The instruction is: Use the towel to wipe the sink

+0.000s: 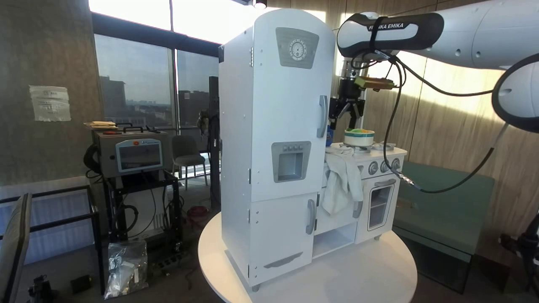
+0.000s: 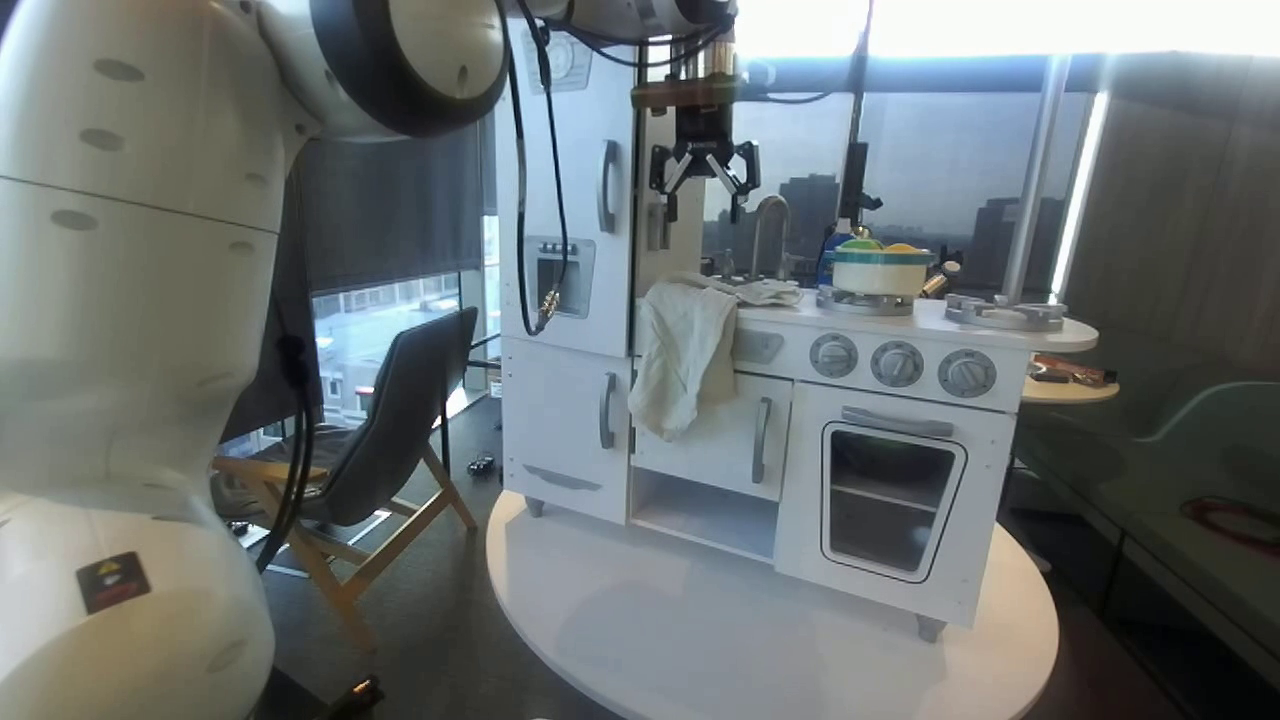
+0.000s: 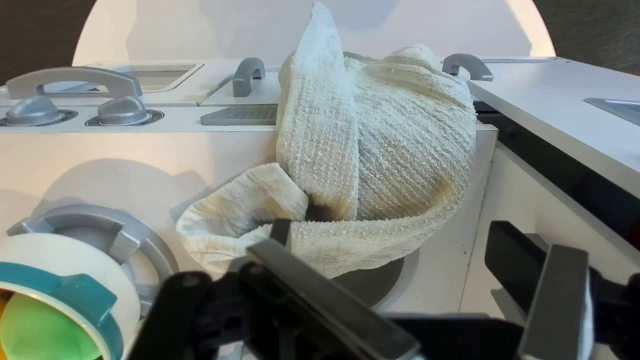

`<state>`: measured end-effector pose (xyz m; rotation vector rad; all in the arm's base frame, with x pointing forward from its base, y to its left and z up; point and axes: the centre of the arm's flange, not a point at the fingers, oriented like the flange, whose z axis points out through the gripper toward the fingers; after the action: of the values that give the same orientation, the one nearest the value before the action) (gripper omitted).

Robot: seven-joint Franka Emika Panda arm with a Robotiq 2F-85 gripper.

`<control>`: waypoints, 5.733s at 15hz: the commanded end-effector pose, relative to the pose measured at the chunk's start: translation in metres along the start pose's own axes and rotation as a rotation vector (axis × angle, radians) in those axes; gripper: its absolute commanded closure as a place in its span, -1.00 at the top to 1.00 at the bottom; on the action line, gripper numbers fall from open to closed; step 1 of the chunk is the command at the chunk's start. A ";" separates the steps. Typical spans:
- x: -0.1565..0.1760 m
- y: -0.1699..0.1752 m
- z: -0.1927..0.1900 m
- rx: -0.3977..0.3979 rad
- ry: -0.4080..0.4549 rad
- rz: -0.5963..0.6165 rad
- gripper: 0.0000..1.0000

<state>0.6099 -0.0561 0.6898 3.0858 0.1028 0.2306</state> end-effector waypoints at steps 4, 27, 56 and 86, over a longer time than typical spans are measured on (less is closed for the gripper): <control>0.004 -0.005 -0.003 0.066 0.080 -0.064 1.00; 0.019 0.077 0.023 0.037 0.043 0.097 1.00; 0.073 0.051 0.094 0.135 -0.028 -0.020 -0.86; -0.017 0.108 -0.009 0.019 -0.069 0.153 1.00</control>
<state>0.6306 -0.1703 0.6942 3.0190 -0.1714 0.1944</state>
